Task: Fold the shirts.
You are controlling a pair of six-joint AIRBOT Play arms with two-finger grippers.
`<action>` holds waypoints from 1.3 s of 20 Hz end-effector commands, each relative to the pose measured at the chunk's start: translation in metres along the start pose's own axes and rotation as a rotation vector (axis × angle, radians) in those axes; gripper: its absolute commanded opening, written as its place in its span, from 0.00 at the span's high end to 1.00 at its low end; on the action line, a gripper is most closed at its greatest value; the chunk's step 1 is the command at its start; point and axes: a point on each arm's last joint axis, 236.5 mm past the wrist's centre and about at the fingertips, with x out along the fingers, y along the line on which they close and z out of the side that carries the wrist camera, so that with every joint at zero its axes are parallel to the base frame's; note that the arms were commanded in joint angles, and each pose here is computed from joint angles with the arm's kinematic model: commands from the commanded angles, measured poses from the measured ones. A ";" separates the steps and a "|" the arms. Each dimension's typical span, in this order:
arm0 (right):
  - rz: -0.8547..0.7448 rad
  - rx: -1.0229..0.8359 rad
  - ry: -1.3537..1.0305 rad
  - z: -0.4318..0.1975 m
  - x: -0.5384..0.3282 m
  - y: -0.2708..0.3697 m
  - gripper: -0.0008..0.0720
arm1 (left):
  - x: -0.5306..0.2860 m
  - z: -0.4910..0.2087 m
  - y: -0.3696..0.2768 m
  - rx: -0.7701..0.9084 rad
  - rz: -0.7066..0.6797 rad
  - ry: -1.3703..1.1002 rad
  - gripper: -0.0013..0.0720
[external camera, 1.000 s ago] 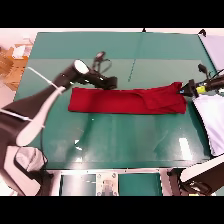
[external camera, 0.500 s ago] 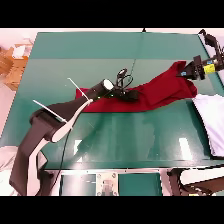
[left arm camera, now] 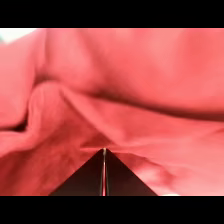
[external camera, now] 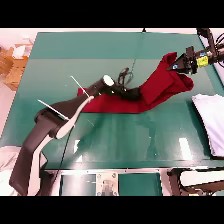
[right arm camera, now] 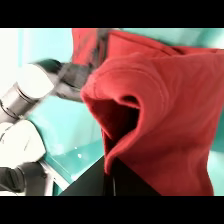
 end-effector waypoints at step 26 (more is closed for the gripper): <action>0.056 -0.087 -0.032 0.004 0.331 0.076 0.24 | -0.436 -0.019 0.176 0.095 0.751 0.284 0.96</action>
